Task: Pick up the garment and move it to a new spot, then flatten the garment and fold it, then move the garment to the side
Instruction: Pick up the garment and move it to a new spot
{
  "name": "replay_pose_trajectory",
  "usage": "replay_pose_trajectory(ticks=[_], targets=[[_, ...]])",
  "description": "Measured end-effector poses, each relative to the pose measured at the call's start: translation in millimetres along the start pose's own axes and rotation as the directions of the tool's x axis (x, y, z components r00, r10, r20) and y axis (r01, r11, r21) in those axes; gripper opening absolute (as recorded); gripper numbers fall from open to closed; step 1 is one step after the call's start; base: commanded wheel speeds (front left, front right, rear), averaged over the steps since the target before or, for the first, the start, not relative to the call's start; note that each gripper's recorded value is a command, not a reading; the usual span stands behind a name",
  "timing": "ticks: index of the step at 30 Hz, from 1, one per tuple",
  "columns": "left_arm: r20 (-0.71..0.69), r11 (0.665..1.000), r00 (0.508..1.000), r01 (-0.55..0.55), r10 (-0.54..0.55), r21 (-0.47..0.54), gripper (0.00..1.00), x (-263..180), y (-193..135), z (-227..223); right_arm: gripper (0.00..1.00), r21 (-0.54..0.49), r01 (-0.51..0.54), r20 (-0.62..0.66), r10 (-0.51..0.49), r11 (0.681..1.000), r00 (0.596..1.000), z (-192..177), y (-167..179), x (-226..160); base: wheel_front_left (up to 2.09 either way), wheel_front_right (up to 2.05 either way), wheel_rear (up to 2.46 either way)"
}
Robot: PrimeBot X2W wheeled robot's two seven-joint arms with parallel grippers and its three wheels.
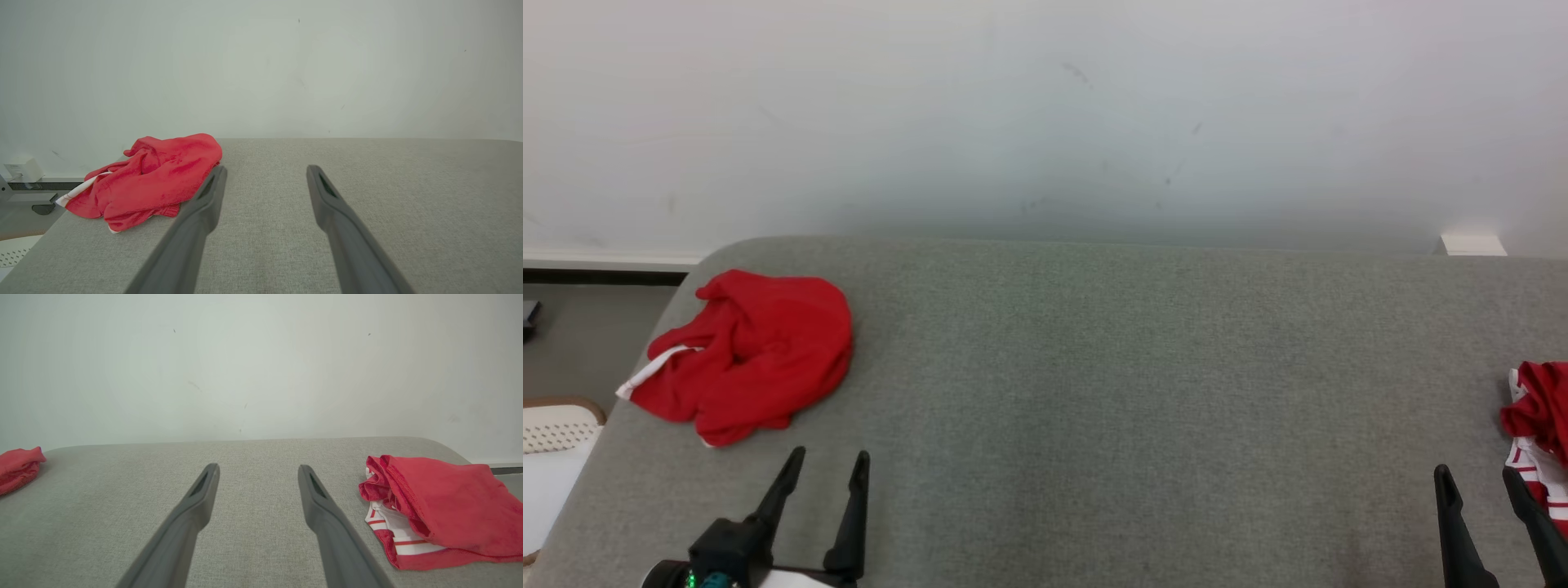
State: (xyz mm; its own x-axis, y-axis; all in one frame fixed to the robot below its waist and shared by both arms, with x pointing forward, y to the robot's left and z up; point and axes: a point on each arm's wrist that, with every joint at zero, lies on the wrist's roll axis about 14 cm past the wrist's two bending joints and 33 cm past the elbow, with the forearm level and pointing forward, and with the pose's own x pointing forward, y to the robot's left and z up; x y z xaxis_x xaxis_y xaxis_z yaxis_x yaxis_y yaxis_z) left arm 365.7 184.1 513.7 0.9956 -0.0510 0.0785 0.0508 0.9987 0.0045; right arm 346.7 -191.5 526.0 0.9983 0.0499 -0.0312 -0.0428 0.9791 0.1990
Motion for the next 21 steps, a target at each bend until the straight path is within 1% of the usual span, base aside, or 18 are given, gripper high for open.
replay_pose_trajectory(ticks=[3, 6, 11, 15, 21], targets=[[0.011, 1.000, 1.000, -0.023, 0.023, 0.001, 1.00, 0.6, 6.9, 3.3, 1.00, -0.022, -0.017, -0.008, 0.017, 1.000, 1.000, -0.9, 5.2, 4.7, 0.00, 0.00, 0.00], [0.023, 0.999, 0.998, -0.053, 0.053, 0.006, 1.00, 0.0, 17.0, 7.3, 1.00, -0.036, -0.057, -0.014, 0.057, 0.998, 0.998, -0.5, 18.0, 12.7, 0.00, 0.00, 0.00], [0.048, 0.989, 0.988, -0.146, 0.145, 0.014, 1.00, -8.2, 45.9, 16.3, 1.00, -0.046, -0.162, -0.031, 0.161, 0.986, 0.987, -1.4, 52.5, 30.4, 0.00, 0.00, 0.00], [0.056, 0.970, 0.969, -0.243, 0.242, 0.024, 1.00, -25.2, 75.6, 20.3, 1.00, -0.053, -0.257, -0.031, 0.255, 0.965, 0.966, 1.8, 85.6, 46.4, 0.00, 0.00, 0.00], [0.076, 0.921, 0.920, -0.388, 0.384, 0.042, 1.00, -59.4, 119.2, 29.8, 1.00, -0.049, -0.403, -0.054, 0.400, 0.914, 0.915, -3.7, 139.8, 62.0, 0.00, 0.00, 0.00]])
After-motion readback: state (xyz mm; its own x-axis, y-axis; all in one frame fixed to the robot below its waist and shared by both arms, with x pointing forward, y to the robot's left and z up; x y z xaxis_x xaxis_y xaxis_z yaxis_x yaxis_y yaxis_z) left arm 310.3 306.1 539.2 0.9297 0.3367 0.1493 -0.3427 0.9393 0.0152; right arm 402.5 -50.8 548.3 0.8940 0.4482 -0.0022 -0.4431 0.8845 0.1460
